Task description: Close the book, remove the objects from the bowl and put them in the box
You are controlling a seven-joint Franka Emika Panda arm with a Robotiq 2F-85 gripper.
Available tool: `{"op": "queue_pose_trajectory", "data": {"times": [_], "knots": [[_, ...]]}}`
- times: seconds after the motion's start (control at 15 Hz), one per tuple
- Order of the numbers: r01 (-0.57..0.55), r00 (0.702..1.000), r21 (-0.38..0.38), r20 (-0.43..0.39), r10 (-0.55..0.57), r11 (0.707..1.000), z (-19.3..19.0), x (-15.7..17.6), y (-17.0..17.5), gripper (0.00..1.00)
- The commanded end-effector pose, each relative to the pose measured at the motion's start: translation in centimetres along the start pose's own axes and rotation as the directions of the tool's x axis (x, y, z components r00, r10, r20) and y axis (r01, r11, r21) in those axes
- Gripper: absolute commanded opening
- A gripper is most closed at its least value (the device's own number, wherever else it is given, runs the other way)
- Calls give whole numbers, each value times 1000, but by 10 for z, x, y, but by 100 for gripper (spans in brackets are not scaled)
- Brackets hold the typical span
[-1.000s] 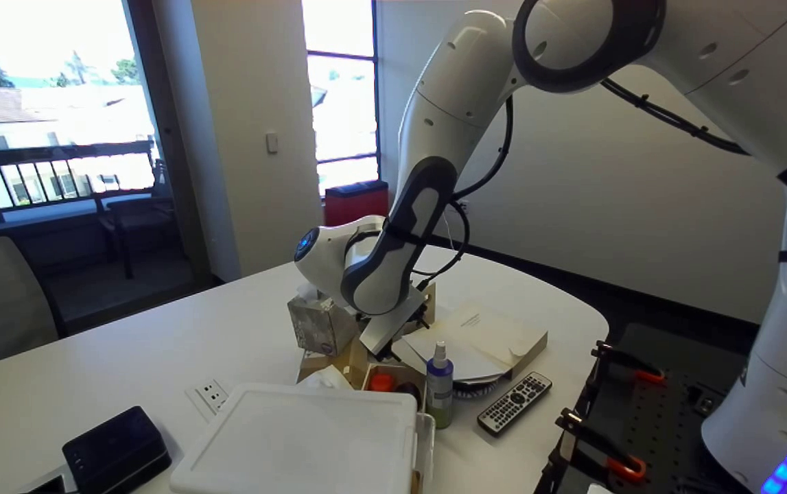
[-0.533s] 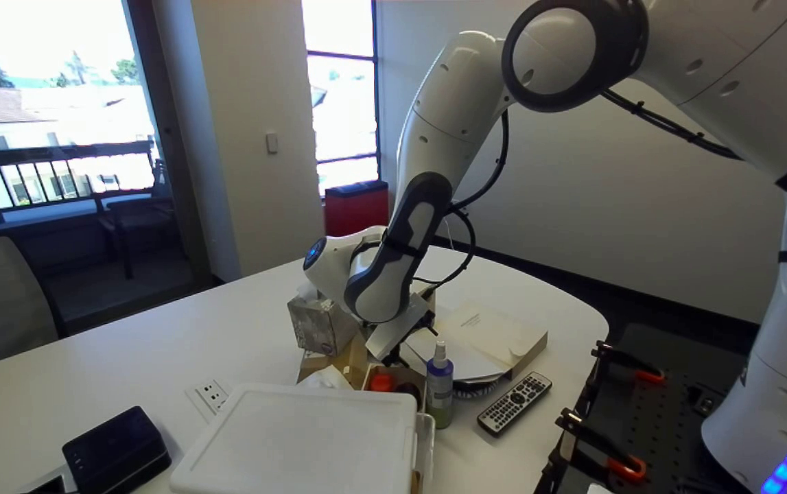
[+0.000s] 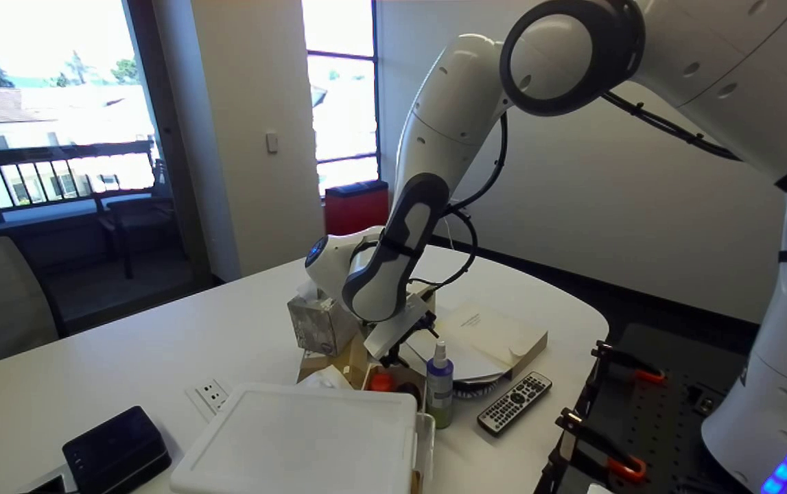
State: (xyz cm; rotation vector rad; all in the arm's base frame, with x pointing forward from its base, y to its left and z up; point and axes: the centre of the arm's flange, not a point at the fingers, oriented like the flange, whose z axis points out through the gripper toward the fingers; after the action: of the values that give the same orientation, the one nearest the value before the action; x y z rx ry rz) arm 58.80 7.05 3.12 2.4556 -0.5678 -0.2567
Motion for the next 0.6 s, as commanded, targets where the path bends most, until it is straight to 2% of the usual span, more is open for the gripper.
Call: {"op": "queue_pose_trajectory", "data": {"times": [0.0,0.53], "knots": [[-15,1000,4,8,15,1000,4,5,1,100],[-86,996,-17,-5,86,996,4,15,38,100]]}}
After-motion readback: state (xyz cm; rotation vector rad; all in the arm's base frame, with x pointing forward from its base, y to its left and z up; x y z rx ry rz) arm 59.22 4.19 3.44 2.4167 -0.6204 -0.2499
